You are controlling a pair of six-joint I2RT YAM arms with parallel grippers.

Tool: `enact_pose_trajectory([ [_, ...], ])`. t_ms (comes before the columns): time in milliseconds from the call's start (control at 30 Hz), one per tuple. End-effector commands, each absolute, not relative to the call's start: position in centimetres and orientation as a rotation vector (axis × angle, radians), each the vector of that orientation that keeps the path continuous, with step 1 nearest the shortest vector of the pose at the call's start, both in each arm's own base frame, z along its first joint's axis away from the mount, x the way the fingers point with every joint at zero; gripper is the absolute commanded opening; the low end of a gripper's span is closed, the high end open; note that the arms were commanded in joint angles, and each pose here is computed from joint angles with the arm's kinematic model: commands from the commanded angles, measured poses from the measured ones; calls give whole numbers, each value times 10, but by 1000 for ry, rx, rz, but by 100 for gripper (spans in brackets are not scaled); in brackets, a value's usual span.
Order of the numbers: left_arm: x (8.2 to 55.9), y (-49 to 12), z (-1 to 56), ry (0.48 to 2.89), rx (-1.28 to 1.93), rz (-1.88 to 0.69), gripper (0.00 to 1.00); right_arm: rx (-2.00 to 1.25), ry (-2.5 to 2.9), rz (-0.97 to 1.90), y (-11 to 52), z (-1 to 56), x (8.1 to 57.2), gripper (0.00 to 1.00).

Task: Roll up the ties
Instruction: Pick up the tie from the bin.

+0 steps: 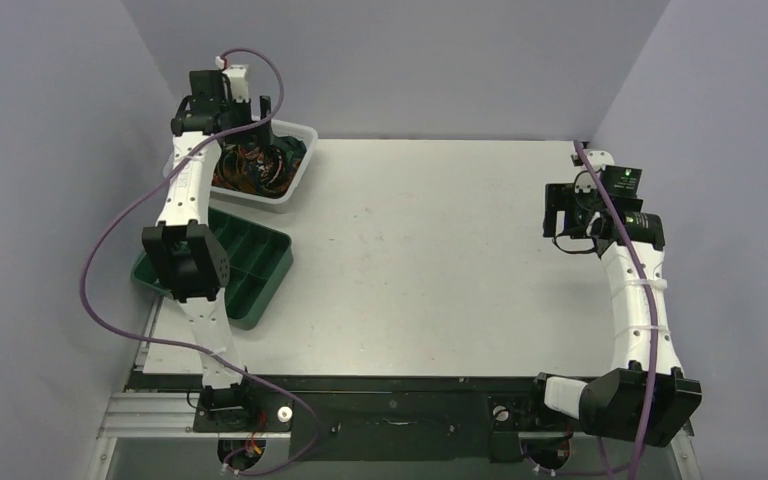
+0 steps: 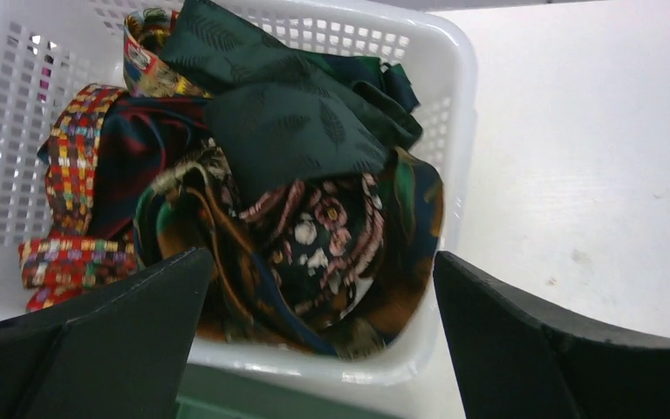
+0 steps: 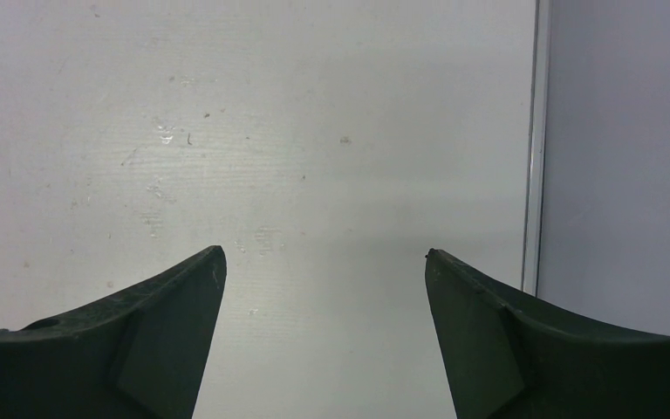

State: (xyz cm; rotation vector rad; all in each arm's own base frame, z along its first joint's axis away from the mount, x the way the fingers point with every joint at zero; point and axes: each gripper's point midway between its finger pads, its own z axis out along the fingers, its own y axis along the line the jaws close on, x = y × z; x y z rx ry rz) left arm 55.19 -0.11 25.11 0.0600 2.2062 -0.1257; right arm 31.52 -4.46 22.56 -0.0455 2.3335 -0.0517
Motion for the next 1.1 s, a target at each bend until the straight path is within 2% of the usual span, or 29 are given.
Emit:
enact_pose_trajectory([
  [0,575,14,240,2247,117,-48,98,-95,2285,-29,-41,244,330,80],
  [300,546,37,216,2300,-20,-113,74,-103,2306,-41,-44,238,333,80],
  [467,531,47,192,2356,-82,-87,66,-103,2316,-42,-44,234,333,80],
  [767,533,62,166,2410,-161,-79,54,-99,2319,-50,-47,237,341,79],
  [967,543,47,180,2370,-113,-186,28,-102,2322,-41,-46,237,344,78],
  [1033,550,46,195,2331,-97,-200,15,-103,2319,-34,-45,238,345,78],
  [1067,550,44,200,2328,-92,-208,4,-102,2318,-29,-45,239,346,77],
])
